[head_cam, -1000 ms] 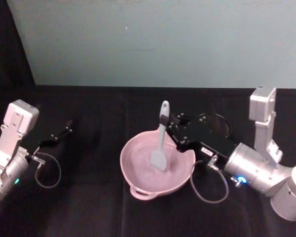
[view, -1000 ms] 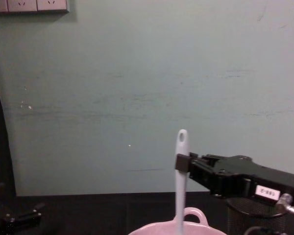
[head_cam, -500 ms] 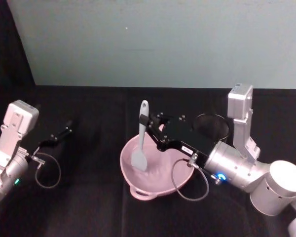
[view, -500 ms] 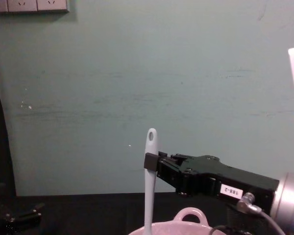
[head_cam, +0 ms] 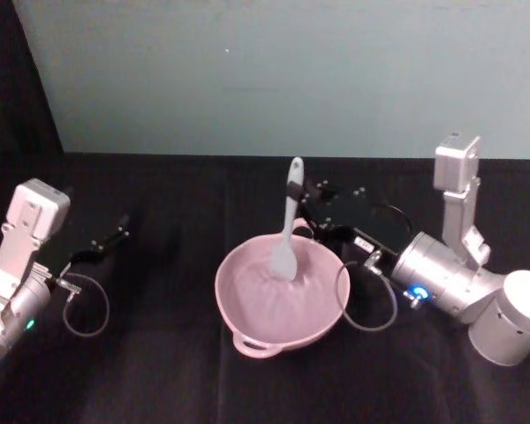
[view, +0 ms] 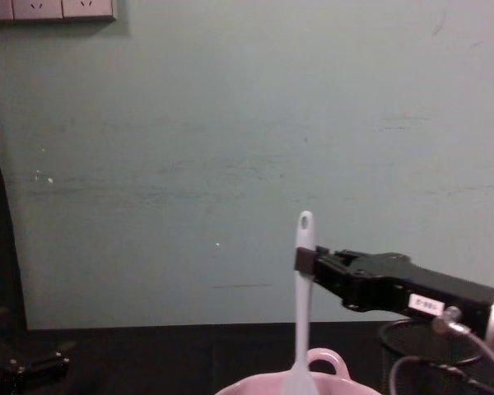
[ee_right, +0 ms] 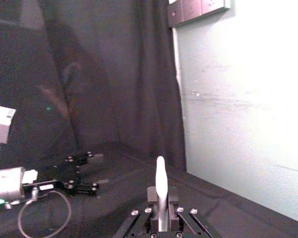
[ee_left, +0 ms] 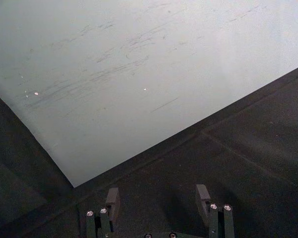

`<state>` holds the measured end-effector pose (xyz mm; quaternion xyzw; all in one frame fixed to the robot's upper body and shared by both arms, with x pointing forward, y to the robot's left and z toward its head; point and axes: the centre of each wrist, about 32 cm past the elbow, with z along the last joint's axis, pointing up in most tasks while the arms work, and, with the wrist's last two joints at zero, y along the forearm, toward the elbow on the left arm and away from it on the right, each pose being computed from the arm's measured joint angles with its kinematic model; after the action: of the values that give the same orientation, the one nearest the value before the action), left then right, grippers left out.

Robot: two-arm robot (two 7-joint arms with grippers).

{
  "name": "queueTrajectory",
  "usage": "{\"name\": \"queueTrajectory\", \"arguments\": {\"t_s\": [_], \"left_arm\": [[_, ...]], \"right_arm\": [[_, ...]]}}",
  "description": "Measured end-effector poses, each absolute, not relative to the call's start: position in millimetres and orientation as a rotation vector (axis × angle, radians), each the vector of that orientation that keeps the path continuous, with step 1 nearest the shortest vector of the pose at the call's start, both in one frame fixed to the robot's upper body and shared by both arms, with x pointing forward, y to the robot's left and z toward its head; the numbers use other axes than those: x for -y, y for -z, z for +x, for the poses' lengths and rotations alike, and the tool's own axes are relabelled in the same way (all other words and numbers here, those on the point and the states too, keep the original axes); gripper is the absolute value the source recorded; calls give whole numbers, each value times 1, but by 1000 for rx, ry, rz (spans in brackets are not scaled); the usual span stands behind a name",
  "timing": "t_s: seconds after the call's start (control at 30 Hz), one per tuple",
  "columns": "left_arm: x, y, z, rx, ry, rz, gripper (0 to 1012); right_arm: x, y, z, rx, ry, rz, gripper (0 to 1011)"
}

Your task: Use the one hand to pick up the spoon and stir the clear water in the bowl.

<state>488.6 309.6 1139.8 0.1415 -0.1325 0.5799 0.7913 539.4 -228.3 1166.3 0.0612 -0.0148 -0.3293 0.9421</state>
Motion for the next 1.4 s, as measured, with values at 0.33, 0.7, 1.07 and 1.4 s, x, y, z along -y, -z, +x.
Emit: {"name": "queueTrajectory", "arguments": {"t_s": [0.33,0.7,1.07,1.4], "left_arm": [[-310,-1140,489,285,-1248,304,1005],[-310,-1140,489,285,-1248,304,1005],[-310,-1140,489,285,-1248,305,1005],[-310,-1140,489,285,-1248,304,1005]], "right_arm": [[246,-1173,528,64,694,75,117],[230,-1177,511,78,613,39,117],[205,-1175,508,65,560,86,117],[202,-1166,522,17,585,137,117]]}}
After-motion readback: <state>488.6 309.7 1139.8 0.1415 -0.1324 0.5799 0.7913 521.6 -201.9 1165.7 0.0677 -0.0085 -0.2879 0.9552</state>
